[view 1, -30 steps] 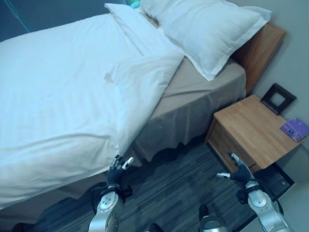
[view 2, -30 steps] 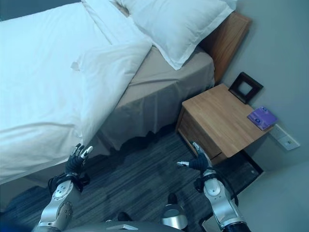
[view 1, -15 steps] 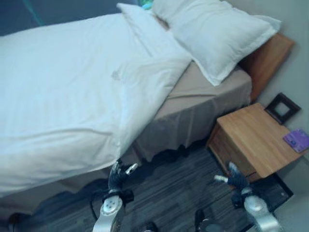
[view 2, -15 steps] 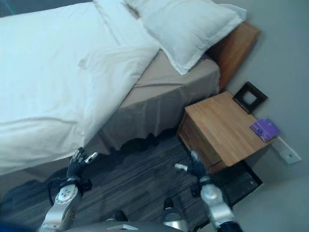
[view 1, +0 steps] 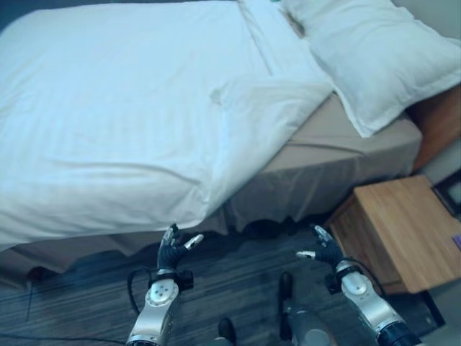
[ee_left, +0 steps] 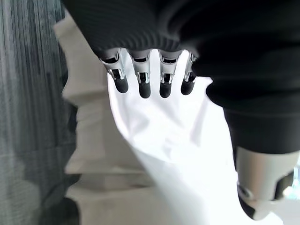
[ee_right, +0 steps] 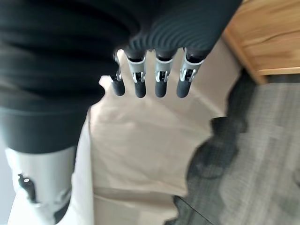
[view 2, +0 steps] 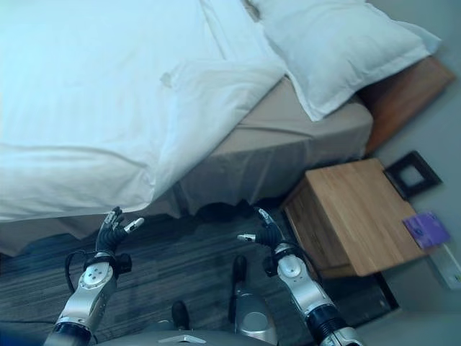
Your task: Making the bed.
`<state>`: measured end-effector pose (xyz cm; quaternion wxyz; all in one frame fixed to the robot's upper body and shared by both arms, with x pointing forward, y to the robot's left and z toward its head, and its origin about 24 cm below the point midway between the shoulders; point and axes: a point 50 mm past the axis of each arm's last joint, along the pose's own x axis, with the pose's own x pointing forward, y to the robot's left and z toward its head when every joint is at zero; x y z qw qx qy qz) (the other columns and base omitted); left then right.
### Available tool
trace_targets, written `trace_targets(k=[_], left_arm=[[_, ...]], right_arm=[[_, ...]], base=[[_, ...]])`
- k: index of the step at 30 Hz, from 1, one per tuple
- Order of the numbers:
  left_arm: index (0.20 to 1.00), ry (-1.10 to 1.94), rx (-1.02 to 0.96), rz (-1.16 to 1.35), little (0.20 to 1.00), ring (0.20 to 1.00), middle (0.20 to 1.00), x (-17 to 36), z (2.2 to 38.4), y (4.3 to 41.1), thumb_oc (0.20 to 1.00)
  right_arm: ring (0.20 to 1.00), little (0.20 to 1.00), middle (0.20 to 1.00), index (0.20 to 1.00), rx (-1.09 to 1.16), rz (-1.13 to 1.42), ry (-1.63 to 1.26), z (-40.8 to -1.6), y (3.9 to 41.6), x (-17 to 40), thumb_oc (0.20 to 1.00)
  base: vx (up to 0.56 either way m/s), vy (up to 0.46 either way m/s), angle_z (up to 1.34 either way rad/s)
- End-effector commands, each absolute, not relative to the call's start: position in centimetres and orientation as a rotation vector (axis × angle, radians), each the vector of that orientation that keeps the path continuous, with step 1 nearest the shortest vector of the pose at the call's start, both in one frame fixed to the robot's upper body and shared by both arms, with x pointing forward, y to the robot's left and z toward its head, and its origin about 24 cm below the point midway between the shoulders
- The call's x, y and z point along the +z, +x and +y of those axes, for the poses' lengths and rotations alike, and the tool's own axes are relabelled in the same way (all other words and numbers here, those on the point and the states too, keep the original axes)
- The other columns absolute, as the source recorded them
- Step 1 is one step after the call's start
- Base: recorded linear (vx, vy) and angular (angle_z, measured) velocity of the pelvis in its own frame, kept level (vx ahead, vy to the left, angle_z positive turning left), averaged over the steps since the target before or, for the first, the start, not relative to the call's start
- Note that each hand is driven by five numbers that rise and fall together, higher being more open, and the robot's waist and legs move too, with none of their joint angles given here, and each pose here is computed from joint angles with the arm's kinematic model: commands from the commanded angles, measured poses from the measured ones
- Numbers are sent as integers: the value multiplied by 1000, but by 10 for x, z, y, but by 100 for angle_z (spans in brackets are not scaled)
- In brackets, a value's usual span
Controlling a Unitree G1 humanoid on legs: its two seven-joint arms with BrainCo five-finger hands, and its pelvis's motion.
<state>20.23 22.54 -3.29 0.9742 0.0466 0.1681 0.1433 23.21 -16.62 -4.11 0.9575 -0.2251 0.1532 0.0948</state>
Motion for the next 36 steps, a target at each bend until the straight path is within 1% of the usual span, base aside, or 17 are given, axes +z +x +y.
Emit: trace_targets(k=[1,4,7,11,13,15,18,19,22,25,26,27,28,31,33,36], left_arm=[[1000,32,268,84,1000,1000,1000,11,218,234,1000],[1000,77,288,-2,1000,1000,1000,30,221,243,1000],[1000,131,338,-123,1000,1000,1000,55,231,246,1000],[1000,126,341,-214,1000,1000,1000,75,231,244,1000],[1000,84,352,-253,1000,1000,1000,83,230,244,1000],[1000,48,343,-288,1000,1000,1000,91,227,247,1000],[1000,51,334,-315,1000,1000,1000,100,225,251,1000],[1000,55,306,-359,1000,1000,1000,112,221,259,1000],[1000,47,308,-400,1000,1000,1000,124,223,265,1000],[1000,5,290,-411,1000,1000,1000,128,218,269,1000],[1000,10,295,-384,1000,1000,1000,121,221,268,1000],[1000,13,297,-384,1000,1000,1000,121,222,267,1000],[1000,29,332,-397,1000,1000,1000,124,230,264,1000],[1000,-41,333,-368,1000,1000,1000,117,226,264,1000],[1000,-77,319,-357,1000,1000,1000,115,226,263,1000],[1000,-80,334,-327,1000,1000,1000,108,225,264,1000]], right_arm=[[1000,1000,1000,1000,189,136,-530,-165,261,-8,1000],[1000,1000,1000,1000,159,83,-583,-169,272,6,1000],[1000,1000,1000,1000,156,-26,-786,-178,282,27,1000],[1000,1000,1000,1000,163,-127,-876,-177,286,47,1000],[1000,1000,1000,1000,127,-192,-933,-178,296,66,1000],[1000,1000,1000,1000,136,-265,-927,-167,301,81,1000],[1000,1000,1000,1000,124,-337,-942,-161,305,99,1000],[1000,1000,1000,1000,94,-401,-949,-158,312,118,1000],[1000,1000,1000,1000,52,-492,-929,-151,319,145,1000],[1000,1000,1000,1000,53,-498,-908,-150,319,148,1000],[1000,1000,1000,1000,108,-503,-902,-134,320,147,1000],[1000,1000,1000,1000,110,-504,-899,-133,320,147,1000],[1000,1000,1000,1000,109,-573,-865,-126,316,157,1000],[1000,1000,1000,1000,102,-576,-899,-126,323,162,1000],[1000,1000,1000,1000,101,-557,-917,-126,328,161,1000],[1000,1000,1000,1000,136,-476,-902,-117,336,142,1000]], base=[[162,-254,59],[237,-172,-10],[372,36,-28],[380,120,-17],[370,102,28],[322,176,-11],[144,157,-8],[105,81,27],[222,-57,77],[217,-179,72],[120,-156,105],[125,-134,107],[138,-80,53],[186,-146,28],[61,-40,-13],[64,-48,22]])
